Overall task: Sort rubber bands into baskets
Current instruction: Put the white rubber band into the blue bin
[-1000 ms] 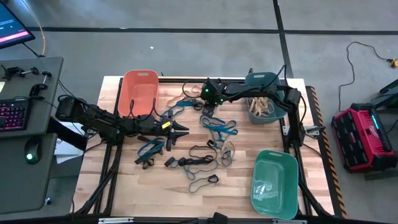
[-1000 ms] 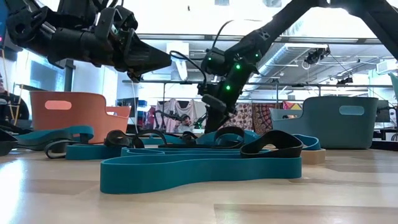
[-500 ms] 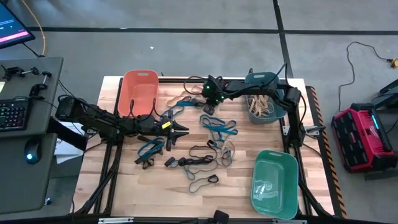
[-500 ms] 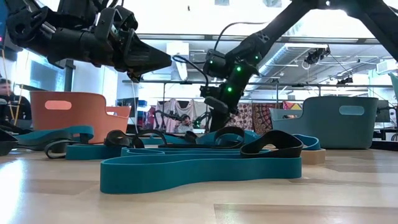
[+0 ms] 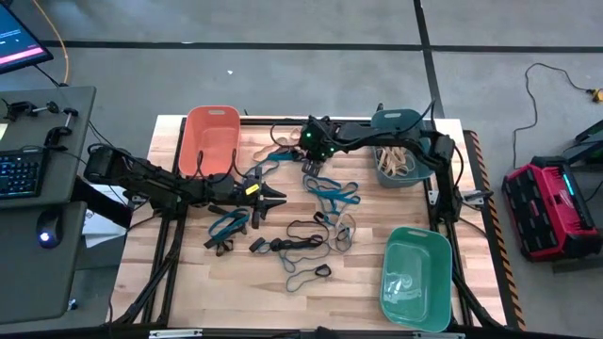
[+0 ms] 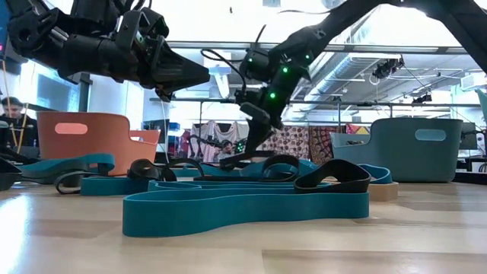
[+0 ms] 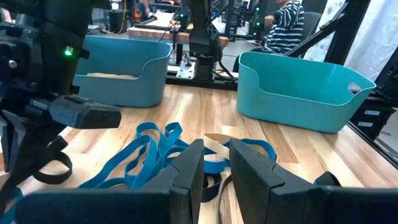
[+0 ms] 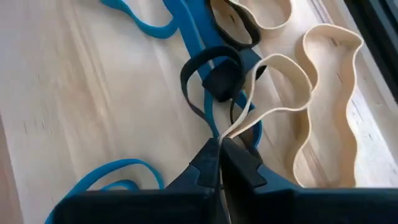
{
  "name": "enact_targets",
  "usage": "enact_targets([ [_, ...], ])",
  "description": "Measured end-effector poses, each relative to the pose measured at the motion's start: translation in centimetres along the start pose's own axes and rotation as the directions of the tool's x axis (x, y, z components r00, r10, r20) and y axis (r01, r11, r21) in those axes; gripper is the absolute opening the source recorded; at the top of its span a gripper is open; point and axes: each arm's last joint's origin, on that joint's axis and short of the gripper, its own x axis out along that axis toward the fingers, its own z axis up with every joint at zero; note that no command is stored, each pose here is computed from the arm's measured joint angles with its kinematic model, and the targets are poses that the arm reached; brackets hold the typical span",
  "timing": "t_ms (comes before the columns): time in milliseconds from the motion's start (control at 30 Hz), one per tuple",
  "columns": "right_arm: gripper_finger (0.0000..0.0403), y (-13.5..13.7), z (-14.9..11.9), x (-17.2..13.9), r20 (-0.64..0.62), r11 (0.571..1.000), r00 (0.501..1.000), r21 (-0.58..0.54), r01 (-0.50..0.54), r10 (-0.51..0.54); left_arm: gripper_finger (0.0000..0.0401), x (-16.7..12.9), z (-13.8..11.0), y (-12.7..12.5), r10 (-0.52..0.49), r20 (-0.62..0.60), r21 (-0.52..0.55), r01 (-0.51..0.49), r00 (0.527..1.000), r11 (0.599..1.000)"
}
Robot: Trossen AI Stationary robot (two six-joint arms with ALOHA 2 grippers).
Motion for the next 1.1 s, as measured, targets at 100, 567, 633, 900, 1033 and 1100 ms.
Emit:
enact_targets([
  [100,0.0001,0.7,-0.1,0.0,-0.012,1.000,1.000,0.016,0.003,-0.003,0.0067,0.0,0.0,0.0,0.000,-0.001,0.000,0.000,1.000,1.000],
  [567,0.0136,2.0,-0.3,0.0,-0.028,0.990,0.992,0.065,0.122,-0.120,0.0067,0.0,0.0,0.0,0.000,-0.001,-0.007,0.000,1.000,1.000],
  [633,0.0150,1.7,-0.2,0.1,-0.015,0.989,0.992,0.076,0.125,-0.124,0.0067,0.0,0.0,0.0,0.000,0.000,-0.007,0.000,1.000,1.000],
  [900,0.0156,1.3,-0.9,2.8,-0.038,0.986,0.991,0.100,0.131,-0.128,0.0067,0.0,0.0,0.0,-0.001,0.000,-0.008,0.001,1.000,1.000],
  [1033,0.0156,1.2,-1.2,3.5,-0.060,0.980,0.983,0.093,0.177,-0.172,0.0067,0.0,0.0,0.0,-0.001,0.000,-0.008,0.001,1.000,1.000],
  [1100,0.0156,1.2,-1.3,3.6,-0.068,0.980,0.983,0.091,0.178,-0.172,0.0067,0.0,0.0,0.0,-0.001,0.000,-0.008,0.001,1.000,1.000],
])
